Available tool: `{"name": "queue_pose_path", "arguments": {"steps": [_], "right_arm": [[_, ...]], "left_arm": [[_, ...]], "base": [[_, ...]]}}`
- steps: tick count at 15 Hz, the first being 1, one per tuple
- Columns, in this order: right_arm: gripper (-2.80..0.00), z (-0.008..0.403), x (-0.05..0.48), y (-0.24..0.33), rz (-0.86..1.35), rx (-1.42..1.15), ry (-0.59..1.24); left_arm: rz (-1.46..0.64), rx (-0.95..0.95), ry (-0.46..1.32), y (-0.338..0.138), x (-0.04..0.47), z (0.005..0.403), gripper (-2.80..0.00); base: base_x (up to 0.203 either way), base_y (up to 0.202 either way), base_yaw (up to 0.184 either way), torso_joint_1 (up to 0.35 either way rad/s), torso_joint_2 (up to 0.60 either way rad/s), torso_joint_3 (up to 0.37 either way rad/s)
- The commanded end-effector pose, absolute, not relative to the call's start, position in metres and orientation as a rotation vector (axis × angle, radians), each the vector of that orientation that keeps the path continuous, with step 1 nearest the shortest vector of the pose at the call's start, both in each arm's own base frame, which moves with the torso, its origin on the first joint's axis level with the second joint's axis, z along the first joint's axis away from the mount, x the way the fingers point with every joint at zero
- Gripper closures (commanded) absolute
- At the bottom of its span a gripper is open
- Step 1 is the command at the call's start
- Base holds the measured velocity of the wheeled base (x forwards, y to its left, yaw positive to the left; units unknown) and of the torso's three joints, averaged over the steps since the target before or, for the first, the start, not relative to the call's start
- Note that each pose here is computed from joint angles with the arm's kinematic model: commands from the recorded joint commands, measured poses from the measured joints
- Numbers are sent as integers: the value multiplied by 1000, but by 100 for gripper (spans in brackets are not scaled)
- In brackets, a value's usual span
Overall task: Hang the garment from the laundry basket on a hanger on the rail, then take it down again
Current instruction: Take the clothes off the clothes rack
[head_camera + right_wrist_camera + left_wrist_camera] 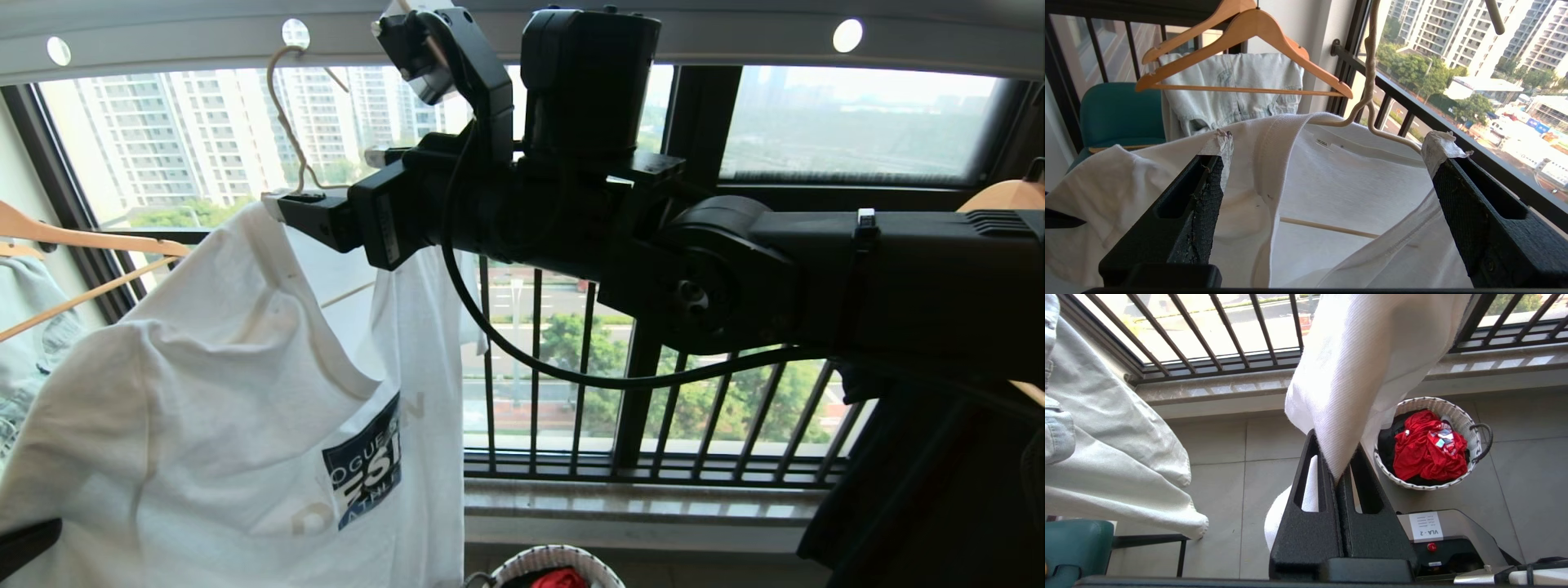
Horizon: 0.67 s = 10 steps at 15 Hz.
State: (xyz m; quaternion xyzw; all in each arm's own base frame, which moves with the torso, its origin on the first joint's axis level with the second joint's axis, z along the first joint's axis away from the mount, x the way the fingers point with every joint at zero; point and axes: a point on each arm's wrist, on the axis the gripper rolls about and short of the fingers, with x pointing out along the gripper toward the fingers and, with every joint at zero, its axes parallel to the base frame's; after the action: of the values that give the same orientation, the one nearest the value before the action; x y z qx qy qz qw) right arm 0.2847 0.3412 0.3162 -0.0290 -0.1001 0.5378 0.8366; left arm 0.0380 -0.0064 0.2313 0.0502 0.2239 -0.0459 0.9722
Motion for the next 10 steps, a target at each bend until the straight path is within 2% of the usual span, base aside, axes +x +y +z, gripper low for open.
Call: {"name": "queue_pose_path", "arguments": {"steps": [1, 7, 8, 10], "right_arm": [[-280, 317, 285, 340, 1138, -62, -214], [-280, 317, 285, 338, 1124, -57, -203], [0, 318, 285, 337, 1120, -55, -201], [0, 319, 283, 335, 1119, -37, -186]], "left_arm": [[-116, 95, 443, -6, 36, 233, 0], [-117, 95, 437, -6, 34, 232, 0], [-117, 95, 435, -6, 34, 233, 0], [-117, 93, 428, -5, 32, 233, 0]], "base": [[0, 0, 0, 0, 0, 0], [0, 0, 0, 0, 0, 0], [0, 0, 0, 0, 0, 0], [0, 0, 0, 0, 0, 0]]}}
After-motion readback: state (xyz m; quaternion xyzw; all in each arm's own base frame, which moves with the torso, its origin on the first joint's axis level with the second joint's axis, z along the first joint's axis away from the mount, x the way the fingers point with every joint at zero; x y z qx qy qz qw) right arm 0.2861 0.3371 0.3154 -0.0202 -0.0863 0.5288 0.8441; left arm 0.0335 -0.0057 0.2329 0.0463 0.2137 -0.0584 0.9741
